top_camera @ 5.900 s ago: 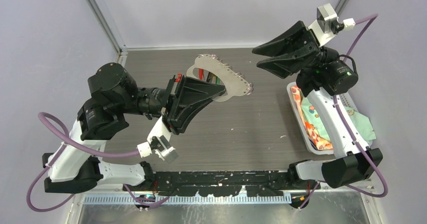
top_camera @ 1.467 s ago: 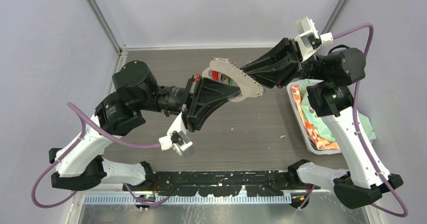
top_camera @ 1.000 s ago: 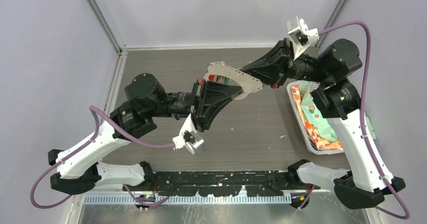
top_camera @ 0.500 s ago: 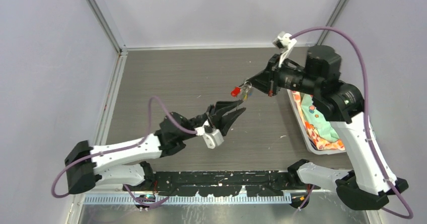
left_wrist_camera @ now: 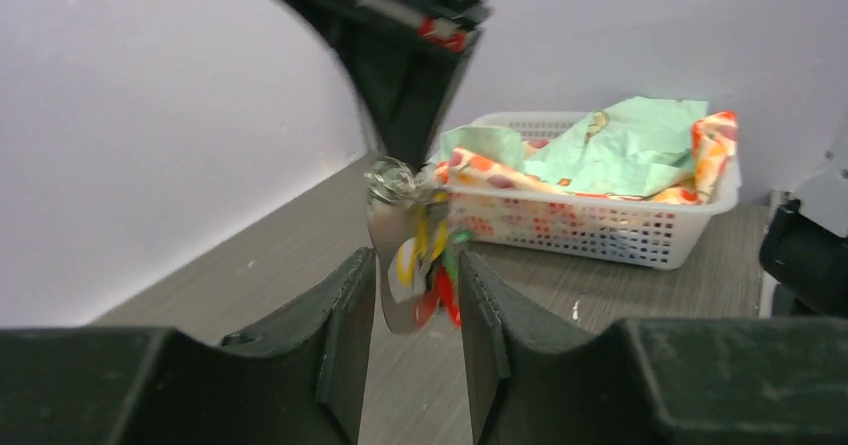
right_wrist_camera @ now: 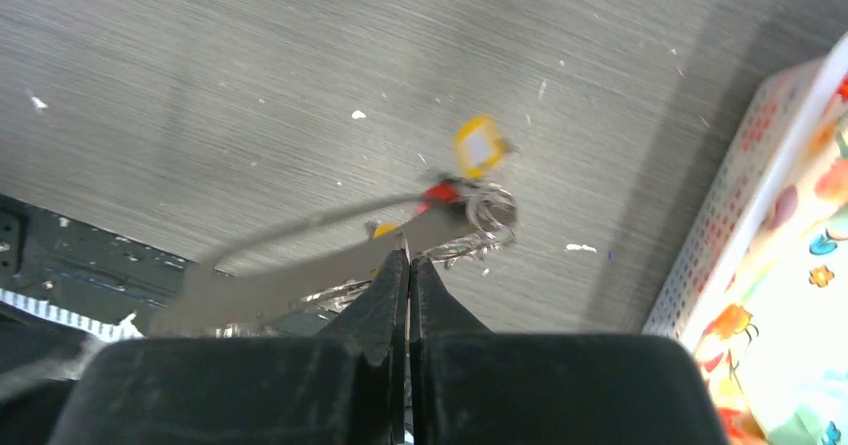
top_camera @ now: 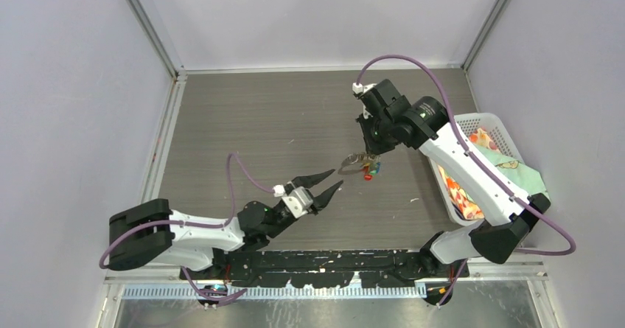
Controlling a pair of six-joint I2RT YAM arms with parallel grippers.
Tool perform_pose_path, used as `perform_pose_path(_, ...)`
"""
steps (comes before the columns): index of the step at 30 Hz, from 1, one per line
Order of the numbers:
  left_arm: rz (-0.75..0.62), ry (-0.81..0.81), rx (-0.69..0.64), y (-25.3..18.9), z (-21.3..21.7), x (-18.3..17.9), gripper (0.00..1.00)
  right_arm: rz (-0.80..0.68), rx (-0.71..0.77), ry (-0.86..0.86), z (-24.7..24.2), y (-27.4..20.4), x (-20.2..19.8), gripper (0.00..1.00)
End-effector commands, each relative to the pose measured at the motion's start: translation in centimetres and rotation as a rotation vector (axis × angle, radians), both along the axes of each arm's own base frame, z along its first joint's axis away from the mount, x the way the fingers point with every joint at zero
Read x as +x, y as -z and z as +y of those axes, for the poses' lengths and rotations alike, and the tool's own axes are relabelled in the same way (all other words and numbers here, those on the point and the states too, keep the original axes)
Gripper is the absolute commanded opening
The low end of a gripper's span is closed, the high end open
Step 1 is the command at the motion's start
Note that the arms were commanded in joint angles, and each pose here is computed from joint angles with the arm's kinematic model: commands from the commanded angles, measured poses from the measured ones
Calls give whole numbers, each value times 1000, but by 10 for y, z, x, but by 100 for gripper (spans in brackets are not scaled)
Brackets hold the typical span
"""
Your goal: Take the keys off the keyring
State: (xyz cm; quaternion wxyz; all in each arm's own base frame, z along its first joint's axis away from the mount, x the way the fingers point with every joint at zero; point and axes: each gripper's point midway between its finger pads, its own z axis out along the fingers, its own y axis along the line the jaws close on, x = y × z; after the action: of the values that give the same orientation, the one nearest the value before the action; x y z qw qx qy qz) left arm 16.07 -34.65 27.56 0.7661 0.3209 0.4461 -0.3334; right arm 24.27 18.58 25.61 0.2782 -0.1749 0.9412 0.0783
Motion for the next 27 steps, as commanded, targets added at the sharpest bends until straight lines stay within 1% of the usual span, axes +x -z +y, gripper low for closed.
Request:
perform_pose_path(1, 144, -161, -195, -7, 50, 19, 39, 32, -90, 86, -20, 18, -5, 1)
perform_pose_path(4, 181, -170, -178, 8, 58, 17, 43, 60, -101, 108, -19, 32, -4, 1)
perform_pose_path(8, 181, -94, -106, 18, 42, 6, 43, 98, -34, 135, -4, 43, -4, 1)
perform_pose_path(12, 181, 37, -63, 30, 17, -13, 34, 142, -23, 162, 2, 54, -4, 1)
perform_pose_path(17, 212, 147, -41, 48, -10, -32, 30, 186, -21, 192, 7, 62, -5, 1)
perform_pose_path(20, 218, 160, -11, 56, -24, -38, 30, 202, -9, 207, 12, 66, -5, 1)
perform_pose_path(23, 218, 135, 3, 60, -31, -33, 34, 229, 28, 211, 20, 69, -5, 1)
perform_pose_path(25, 209, 107, 4, 59, -33, -27, 39, 238, 52, 215, 25, 68, -7, 1)
perform_pose_path(27, 201, 80, -4, 55, -33, -23, 42, 240, 72, 228, 27, 64, -7, 1)
